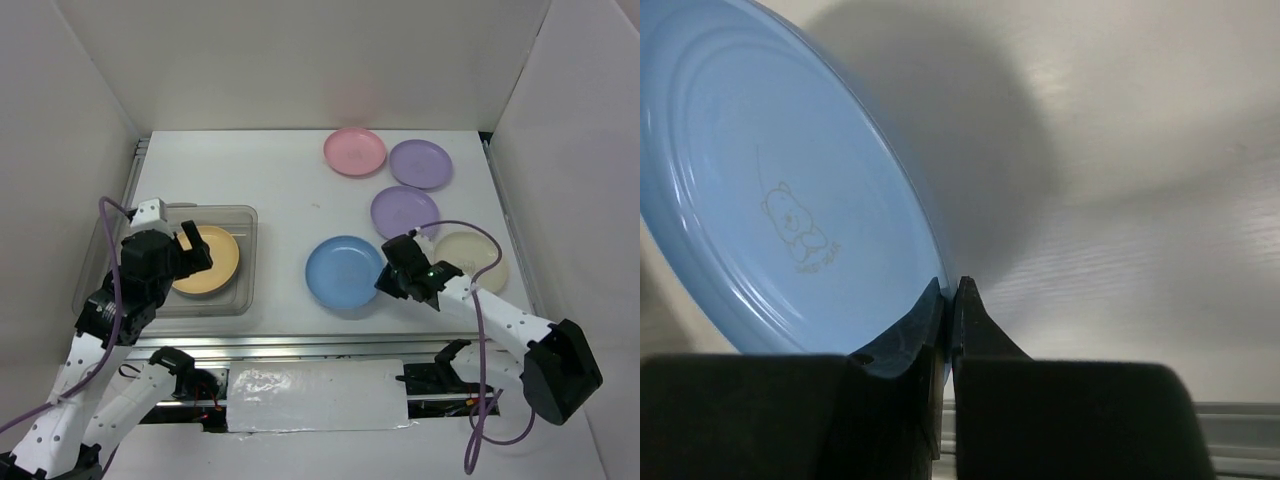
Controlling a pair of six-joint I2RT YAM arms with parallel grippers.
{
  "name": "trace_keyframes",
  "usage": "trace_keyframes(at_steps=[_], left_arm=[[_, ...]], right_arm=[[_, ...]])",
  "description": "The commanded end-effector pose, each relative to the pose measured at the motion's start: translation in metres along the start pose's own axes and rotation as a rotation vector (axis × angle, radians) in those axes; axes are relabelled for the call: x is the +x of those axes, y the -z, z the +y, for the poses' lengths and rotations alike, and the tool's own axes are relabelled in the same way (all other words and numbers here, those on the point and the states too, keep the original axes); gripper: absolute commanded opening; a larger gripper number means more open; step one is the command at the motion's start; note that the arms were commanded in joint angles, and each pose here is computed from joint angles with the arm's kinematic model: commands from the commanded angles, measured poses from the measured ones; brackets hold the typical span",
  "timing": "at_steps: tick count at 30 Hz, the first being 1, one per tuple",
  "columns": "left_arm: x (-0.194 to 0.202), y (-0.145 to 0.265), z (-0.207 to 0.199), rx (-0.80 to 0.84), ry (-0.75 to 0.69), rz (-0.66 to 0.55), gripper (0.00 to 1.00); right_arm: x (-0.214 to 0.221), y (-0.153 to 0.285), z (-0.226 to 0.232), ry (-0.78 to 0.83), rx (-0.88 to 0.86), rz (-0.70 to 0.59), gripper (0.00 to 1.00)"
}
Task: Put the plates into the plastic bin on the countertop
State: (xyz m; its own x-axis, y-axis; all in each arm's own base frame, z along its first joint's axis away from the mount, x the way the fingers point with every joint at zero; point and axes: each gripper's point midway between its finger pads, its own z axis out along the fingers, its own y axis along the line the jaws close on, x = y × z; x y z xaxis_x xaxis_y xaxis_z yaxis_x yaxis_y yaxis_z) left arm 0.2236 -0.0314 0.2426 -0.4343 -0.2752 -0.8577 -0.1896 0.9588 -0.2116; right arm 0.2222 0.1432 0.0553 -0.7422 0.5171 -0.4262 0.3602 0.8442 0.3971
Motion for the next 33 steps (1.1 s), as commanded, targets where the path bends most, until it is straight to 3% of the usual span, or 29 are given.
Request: trace_keyframes(at_steps=[1,5,12,18,30,33], left_arm=[[-0.019,0.013,0.009,-0.029,0.065,-0.091,0.99],[-0.026,0.027,0.018,-0.037,0.111,-0.154,0.99],[-0.041,0.05,0.031,-0.042,0.188,-0.259,0.99],[-0.045,0.063,0.042,-0.049,0.225,-0.319,0.99],[-0.039,0.046,0.026,-0.026,0.162,-0.244,0.99],[-0.039,0.046,0.026,-0.023,0.159,-0.247,0.99]], right_arm=[[-0.052,0.047,0.06,-0.017,-0.116,-0.172,0.0],[-0.085,0.109,0.14,0.058,-0.269,-0.262,0.0],[-0.04,0.073,0.287,0.352,-0.363,-0.049,0.0],[0.002,0.027,0.369,0.457,-0.414,0.033,0.0],[0.067,-0.025,0.403,0.466,-0.538,0.183,0.0],[0.078,-0.036,0.406,0.471,-0.536,0.206,0.05]])
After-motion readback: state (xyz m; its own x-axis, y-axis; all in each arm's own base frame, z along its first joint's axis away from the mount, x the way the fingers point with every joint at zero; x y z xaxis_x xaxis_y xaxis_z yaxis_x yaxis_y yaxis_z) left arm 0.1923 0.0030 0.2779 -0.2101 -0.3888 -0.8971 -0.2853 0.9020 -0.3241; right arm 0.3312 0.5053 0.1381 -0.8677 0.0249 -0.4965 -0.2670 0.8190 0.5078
